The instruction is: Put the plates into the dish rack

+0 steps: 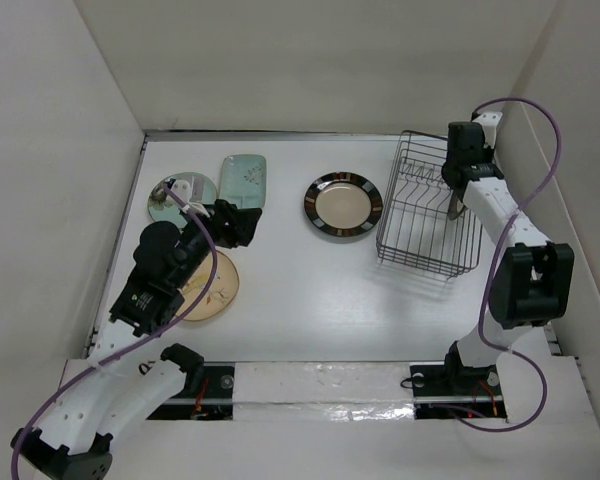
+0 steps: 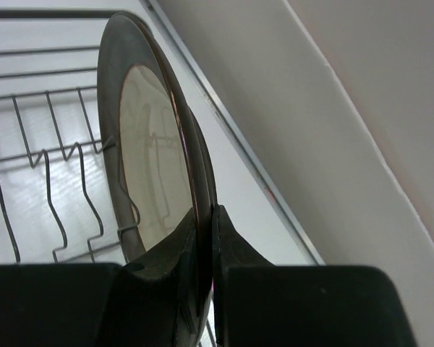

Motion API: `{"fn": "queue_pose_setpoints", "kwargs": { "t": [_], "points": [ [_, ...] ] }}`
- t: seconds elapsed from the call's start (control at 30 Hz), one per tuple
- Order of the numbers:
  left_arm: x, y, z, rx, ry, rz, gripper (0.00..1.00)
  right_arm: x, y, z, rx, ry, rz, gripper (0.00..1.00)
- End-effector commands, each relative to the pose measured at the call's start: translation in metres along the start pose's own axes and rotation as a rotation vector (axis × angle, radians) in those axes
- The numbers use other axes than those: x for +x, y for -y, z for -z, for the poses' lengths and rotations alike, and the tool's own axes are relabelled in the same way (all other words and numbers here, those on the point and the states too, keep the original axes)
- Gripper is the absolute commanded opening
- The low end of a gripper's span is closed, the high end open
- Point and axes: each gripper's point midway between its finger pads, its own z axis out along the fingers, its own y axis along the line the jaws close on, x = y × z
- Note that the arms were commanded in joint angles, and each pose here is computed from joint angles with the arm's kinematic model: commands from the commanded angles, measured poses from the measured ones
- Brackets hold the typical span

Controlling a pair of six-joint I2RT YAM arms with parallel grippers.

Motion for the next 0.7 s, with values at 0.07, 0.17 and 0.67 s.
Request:
{"fn": "queue_pose_setpoints", "kwargs": {
  "t": [0.07,0.17,0.67],
  "points": [
    [-0.011,0.002,-0.003,-0.001,0.041,-0.005,0.62,-0.007,-0.011,-0.001,-0.034,0.048,-0.234,0.2],
    [-0.01,0.001,-0.004,-0.004,0.037,-0.005,0.63,-0.005,-0.01,0.0,-0.057,0.047,-0.281,0.53],
    [-0.013,-0.004,0.001,-0.036,0.048,-0.006,0.21,-0.13,-0.029,0.176,-0.593,0.368,-0.49,0.38]
  ]
}}
